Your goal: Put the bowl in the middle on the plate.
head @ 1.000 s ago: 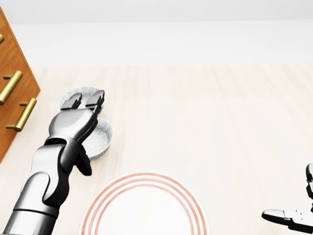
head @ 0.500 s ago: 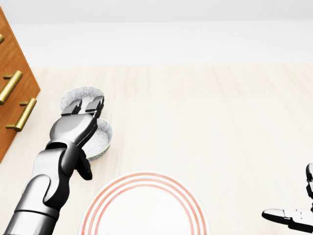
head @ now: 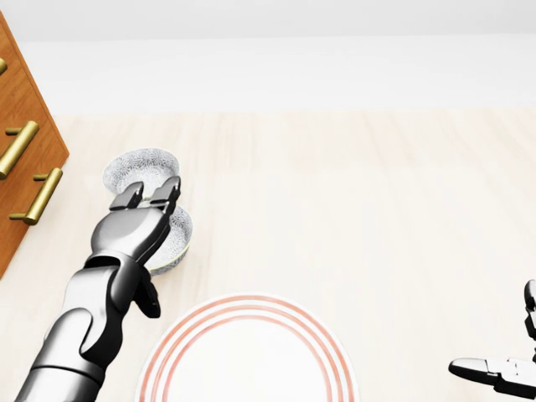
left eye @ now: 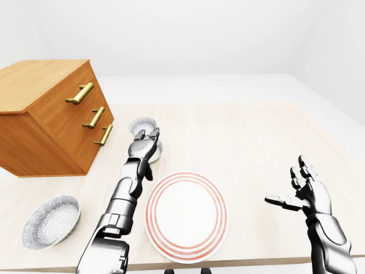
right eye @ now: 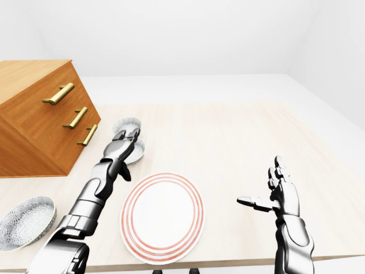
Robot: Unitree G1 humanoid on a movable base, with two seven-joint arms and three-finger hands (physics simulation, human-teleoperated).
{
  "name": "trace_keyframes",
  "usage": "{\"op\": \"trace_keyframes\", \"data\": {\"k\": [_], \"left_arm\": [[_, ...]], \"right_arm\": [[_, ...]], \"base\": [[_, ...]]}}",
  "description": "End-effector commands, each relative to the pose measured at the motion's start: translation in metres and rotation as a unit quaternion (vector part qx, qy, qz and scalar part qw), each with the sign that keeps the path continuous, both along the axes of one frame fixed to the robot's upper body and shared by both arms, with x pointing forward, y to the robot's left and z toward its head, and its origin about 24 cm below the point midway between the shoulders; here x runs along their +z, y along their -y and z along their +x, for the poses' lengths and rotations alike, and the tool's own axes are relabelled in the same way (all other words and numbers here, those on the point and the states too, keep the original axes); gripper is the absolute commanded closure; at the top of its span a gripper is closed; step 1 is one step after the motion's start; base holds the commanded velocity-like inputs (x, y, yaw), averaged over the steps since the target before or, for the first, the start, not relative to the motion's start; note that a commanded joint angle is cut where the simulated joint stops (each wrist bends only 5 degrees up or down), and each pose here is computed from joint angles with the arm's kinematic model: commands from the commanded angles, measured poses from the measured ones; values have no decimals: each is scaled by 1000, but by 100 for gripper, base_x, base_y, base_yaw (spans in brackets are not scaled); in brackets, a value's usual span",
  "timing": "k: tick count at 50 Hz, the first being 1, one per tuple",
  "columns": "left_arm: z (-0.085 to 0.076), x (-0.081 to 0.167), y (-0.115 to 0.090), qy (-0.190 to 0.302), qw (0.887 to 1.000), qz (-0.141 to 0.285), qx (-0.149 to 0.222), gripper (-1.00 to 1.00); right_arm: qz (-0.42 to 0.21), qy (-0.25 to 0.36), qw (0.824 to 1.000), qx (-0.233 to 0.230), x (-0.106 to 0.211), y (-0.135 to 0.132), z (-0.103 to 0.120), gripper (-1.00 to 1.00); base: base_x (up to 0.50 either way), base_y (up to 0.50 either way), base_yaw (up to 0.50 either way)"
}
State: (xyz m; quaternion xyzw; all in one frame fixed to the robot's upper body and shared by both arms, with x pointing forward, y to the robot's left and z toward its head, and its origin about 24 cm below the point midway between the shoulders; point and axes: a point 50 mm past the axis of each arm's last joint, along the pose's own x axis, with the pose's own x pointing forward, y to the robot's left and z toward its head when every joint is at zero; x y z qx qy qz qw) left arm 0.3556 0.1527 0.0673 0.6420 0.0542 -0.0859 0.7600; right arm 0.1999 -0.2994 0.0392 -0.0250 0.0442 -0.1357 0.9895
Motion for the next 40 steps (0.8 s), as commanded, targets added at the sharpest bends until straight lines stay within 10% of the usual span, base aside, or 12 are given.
{"op": "trace_keyframes", "data": {"k": [1,40], "left_arm": [[-2,-7,3,-2,1000,-3,-2,-100],[1,-22,13,-7,1000,-16,-7,-100]], "right_arm": [[0,0,1000,1,0,0,0,-100],[0,-1,1000,2,0,-1,1,-100]], "base": [[0,0,0],[0,0,0]]}}
